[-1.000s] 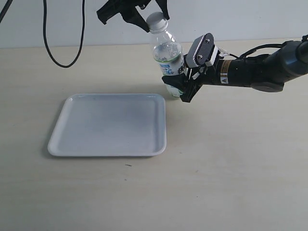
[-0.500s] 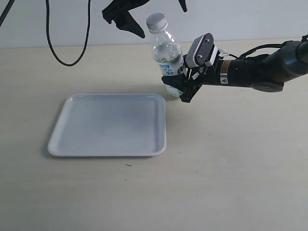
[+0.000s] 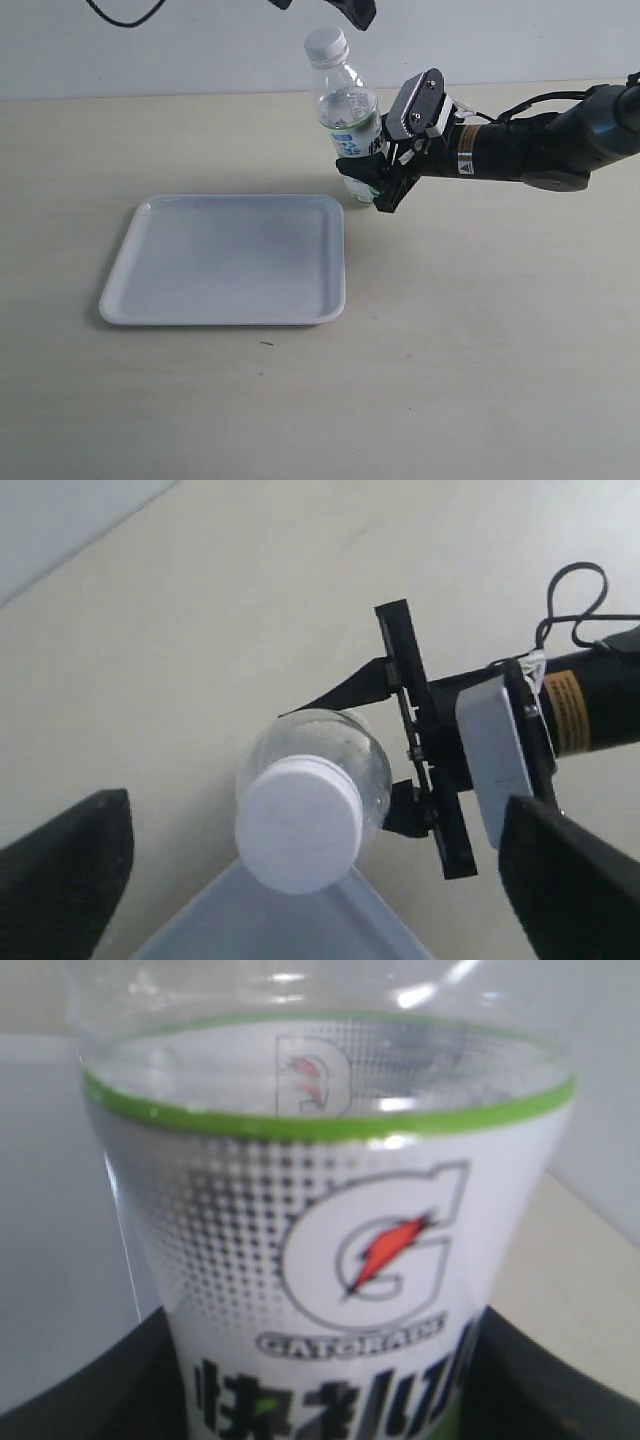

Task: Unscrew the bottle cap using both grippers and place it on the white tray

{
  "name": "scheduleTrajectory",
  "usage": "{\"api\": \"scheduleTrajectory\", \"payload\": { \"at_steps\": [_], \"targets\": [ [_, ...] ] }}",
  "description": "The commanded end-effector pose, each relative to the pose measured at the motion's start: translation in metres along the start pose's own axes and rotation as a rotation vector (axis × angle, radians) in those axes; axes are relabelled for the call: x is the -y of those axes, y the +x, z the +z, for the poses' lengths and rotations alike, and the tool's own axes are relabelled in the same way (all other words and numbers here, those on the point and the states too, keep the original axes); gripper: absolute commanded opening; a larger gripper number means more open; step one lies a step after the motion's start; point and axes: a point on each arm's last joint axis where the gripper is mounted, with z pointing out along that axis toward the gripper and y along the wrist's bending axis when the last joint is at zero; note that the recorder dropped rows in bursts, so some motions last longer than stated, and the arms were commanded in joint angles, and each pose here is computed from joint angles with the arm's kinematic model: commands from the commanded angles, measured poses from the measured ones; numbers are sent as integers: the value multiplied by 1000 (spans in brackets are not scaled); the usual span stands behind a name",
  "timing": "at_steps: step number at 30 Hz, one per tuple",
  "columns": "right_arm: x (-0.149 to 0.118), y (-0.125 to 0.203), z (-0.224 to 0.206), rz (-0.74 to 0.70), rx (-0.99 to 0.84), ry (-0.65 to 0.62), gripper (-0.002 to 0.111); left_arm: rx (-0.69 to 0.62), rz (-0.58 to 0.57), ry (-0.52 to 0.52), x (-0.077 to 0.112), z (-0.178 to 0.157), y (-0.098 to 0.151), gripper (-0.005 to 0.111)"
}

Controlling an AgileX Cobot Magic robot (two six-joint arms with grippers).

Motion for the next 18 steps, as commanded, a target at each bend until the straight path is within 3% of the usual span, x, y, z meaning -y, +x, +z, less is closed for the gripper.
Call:
{"api": "scheduleTrajectory", "payload": {
  "at_steps": [1,5,10,18],
  "targets": [
    [-4,7,1,-3,-30,-24,0,45,101,44,2,-9,-4,94],
    [-4,7,1,-1,-29,-24,0,3,126,39,-3,11,1,94],
    [-4,6,1,-1,-24,-26,0,7,304,54,-7,15,3,94],
    [-5,5,1,-1,-8,-32,0,34,275,99,-19,12,4,94]
  ]
}}
